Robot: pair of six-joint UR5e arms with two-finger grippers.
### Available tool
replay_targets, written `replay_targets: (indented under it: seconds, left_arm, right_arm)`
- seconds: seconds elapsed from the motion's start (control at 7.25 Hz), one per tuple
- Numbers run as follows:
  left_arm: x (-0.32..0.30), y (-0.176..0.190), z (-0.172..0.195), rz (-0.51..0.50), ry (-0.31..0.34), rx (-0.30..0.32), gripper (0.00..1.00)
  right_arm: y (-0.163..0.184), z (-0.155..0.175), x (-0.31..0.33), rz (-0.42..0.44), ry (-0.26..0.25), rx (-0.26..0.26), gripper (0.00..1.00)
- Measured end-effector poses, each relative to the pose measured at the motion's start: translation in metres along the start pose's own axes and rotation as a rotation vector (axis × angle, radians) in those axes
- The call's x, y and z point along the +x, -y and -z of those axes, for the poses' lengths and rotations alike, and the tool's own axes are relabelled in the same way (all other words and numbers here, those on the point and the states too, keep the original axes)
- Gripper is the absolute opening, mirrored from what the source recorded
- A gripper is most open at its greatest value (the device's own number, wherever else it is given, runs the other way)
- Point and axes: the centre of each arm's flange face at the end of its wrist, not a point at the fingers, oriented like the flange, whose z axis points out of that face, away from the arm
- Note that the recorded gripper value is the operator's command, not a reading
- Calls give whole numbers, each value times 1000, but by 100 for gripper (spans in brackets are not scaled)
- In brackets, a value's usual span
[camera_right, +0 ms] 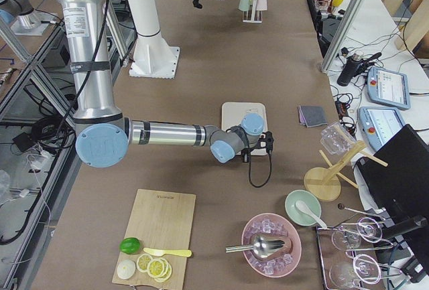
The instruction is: Pick up and place green cup on tray
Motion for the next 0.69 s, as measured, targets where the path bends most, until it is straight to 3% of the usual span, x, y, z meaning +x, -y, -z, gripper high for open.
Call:
replay_targets:
  seconds: [0.41, 0.69]
  left_arm:
    - [20, 23, -17, -70, -13, -37, 98]
    - [29, 35, -29, -106, 18, -78, 98]
  right_arm:
    - [3, 17, -56, 66, 42, 18, 0]
    - [-4, 20, -152, 43, 42, -17, 0]
